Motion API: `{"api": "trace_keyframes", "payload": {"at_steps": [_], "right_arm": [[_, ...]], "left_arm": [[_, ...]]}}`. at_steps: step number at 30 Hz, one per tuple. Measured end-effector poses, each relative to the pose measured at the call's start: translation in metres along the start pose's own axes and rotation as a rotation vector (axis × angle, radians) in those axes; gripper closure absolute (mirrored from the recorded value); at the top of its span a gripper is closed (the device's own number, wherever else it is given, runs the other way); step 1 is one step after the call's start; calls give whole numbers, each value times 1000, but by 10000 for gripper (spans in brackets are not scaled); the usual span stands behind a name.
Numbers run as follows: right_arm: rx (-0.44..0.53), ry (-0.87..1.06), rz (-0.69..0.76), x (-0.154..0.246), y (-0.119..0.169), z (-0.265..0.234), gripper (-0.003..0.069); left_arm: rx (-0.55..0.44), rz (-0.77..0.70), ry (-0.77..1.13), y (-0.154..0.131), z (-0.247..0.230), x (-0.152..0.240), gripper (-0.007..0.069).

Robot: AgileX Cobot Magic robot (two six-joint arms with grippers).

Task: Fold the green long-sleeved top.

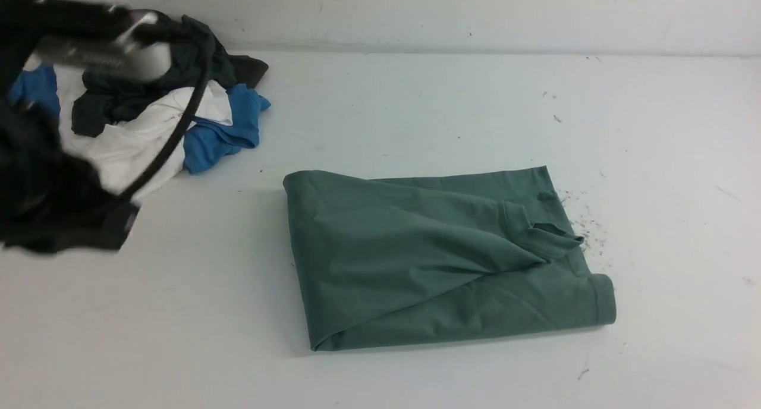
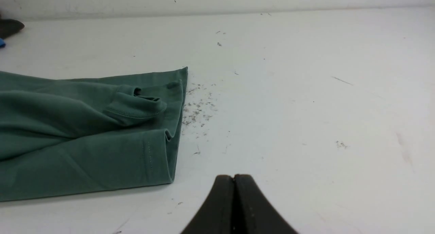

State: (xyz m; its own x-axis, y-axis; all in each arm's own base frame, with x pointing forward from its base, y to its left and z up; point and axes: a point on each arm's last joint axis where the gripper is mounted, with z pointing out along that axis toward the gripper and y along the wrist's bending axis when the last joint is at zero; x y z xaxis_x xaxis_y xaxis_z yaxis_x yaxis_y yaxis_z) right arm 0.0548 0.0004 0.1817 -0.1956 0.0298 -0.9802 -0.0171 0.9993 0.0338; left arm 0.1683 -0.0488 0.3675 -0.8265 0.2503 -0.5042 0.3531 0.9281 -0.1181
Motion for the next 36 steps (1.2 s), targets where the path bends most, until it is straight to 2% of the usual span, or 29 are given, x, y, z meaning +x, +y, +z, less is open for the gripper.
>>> {"api": "trace_keyframes", "payload": {"at_steps": [4, 5, 7, 14, 17, 32, 36], "right_arm": [[0, 0, 0, 0, 0, 0, 673], [0, 0, 0, 0, 0, 0, 673], [0, 0, 0, 0, 0, 0, 673], [0, 0, 0, 0, 0, 0, 673], [0, 0, 0, 0, 0, 0, 673], [1, 2, 0, 0, 0, 0, 673], [1, 2, 0, 0, 0, 0, 673]], "left_arm": [[-11, -14, -148, -4, 8, 56, 629], [-13, -14, -186, -5, 6, 59, 629], [-29, -35, -377, -4, 20, 95, 629], [-86, -31, -895, -3, 16, 146, 629], [-88, -23, -1031, -5, 12, 162, 629], [-83, -20, -1029, -5, 21, 173, 629], [-104, -12, -953, 0, 45, 179, 629]]}}
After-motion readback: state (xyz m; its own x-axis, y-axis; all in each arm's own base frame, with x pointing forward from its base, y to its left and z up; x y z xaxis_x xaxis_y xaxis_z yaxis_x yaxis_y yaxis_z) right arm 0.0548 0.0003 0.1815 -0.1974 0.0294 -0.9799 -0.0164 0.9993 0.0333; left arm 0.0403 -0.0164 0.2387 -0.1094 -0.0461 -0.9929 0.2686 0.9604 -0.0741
